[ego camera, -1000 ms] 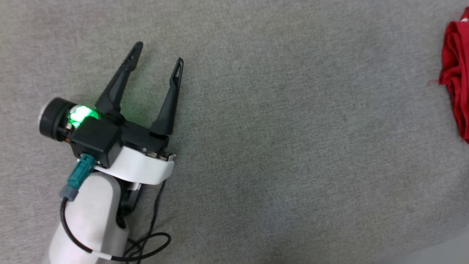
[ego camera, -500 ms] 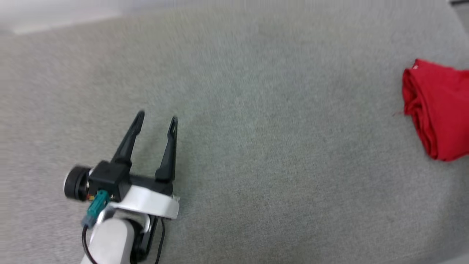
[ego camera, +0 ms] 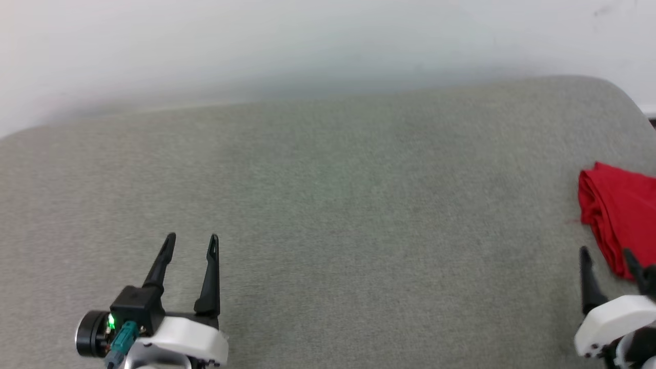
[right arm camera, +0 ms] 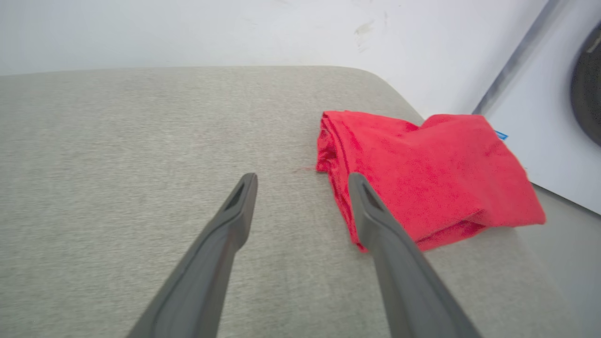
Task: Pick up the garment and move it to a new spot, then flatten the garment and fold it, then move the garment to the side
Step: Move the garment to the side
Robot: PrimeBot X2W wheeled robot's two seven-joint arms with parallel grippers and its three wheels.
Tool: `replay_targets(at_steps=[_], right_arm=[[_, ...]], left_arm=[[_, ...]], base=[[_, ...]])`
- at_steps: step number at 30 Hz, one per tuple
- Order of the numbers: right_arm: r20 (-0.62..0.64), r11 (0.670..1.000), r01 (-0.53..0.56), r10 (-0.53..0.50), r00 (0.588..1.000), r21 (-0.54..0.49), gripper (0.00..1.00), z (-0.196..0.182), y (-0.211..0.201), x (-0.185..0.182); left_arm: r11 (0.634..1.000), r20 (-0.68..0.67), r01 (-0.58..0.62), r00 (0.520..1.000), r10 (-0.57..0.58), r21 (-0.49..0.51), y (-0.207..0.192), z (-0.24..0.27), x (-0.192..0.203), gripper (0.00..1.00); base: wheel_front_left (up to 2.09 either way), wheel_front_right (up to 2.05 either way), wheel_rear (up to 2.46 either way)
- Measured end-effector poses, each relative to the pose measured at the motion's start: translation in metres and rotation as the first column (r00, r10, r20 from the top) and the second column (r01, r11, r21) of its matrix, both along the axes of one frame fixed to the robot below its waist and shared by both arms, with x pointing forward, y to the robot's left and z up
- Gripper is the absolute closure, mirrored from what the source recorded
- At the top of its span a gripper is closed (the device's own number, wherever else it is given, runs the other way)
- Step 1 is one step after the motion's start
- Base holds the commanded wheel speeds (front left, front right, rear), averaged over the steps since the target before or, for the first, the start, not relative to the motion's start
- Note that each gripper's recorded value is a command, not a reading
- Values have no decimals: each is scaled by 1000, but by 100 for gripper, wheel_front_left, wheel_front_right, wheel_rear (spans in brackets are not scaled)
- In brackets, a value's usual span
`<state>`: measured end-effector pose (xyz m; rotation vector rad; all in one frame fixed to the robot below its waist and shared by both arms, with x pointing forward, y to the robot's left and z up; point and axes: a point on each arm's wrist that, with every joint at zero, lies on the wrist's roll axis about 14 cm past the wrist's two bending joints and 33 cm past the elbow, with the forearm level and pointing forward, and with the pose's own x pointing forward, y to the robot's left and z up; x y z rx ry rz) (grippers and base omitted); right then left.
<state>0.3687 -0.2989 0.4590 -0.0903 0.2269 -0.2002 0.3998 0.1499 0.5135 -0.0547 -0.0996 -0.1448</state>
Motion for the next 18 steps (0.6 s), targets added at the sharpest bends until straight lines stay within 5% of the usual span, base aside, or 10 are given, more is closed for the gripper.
replay_targets(at_steps=[9,18], right_arm=[[149,973,-217,203,968,82,0,43,93,-4],[249,949,-311,287,925,62,0,82,126,-18]], left_arm=[[990,-32,-142,989,142,10,46,-7,-48,0],[984,-24,-175,984,175,7,58,-6,-64,0]], base=[[0,0,0],[0,0,0]])
